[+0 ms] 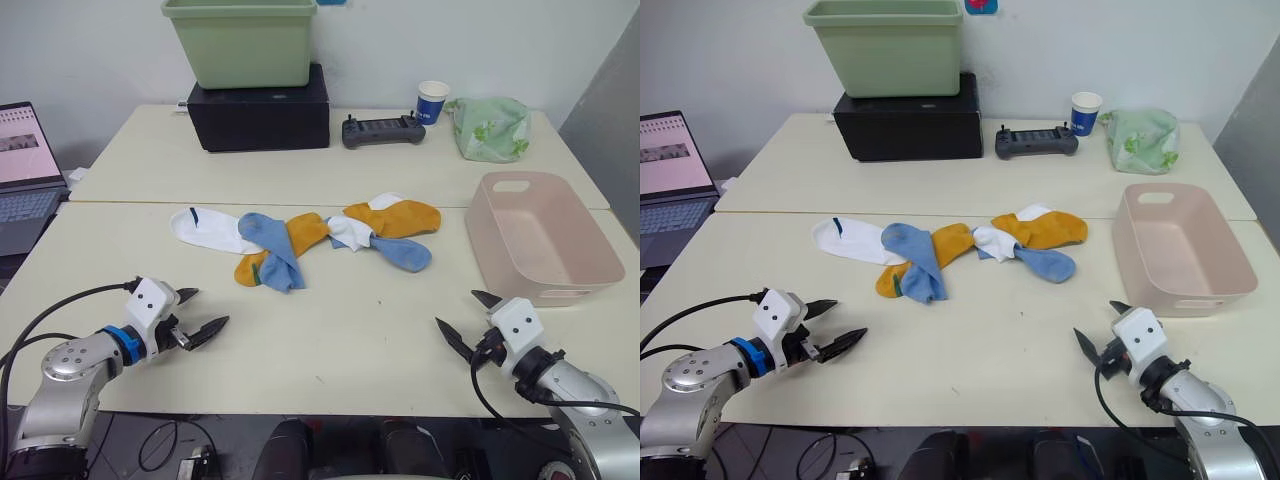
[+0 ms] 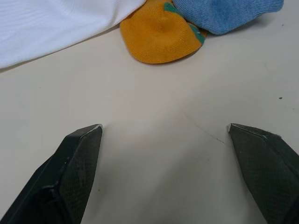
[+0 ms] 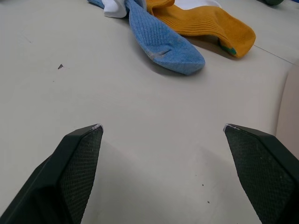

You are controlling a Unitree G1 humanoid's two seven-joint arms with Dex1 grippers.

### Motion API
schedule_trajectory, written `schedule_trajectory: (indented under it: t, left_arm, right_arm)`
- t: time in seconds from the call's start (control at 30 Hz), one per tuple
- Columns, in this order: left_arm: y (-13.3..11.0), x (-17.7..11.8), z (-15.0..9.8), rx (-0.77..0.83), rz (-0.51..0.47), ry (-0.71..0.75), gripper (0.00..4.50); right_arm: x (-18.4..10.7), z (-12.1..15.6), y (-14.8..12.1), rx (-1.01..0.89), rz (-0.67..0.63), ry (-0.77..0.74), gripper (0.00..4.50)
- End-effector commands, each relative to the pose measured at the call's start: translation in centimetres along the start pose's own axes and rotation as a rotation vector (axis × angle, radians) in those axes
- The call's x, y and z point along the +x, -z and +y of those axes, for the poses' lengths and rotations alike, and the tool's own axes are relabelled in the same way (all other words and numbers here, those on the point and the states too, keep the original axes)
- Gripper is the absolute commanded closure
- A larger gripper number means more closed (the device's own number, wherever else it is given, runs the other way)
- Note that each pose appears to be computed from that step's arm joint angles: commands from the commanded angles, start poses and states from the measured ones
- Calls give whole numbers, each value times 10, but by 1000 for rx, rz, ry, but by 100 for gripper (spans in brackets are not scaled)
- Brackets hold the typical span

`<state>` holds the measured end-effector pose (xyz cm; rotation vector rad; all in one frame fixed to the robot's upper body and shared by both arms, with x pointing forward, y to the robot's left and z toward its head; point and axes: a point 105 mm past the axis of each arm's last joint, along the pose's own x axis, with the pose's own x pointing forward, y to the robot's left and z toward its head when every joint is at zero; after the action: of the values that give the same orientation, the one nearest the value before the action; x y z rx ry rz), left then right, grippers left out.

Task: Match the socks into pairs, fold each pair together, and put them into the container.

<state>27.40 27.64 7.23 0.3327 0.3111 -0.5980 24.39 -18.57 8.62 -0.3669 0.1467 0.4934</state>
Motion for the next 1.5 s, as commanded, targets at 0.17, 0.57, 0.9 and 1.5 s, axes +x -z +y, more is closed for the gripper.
schedule_trajectory:
  t: [0.17, 0.57, 0.9, 1.5]
  left_arm:
    - [-14, -3, -2, -52, -76, 75, 0]
    - [-20, -8, -3, -55, -102, 128, 0]
    - [-30, -6, -11, -65, -137, 174, 0]
    - [-55, -4, -28, -110, -177, 246, 0]
  right_arm:
    - [-5, -10, -19, -59, -52, 58, 5]
    - [-14, 0, -23, -30, -69, 36, 5]
    - [-8, 4, -26, -60, -86, 2, 5]
    - [86, 73, -83, -49, -188, -320, 5]
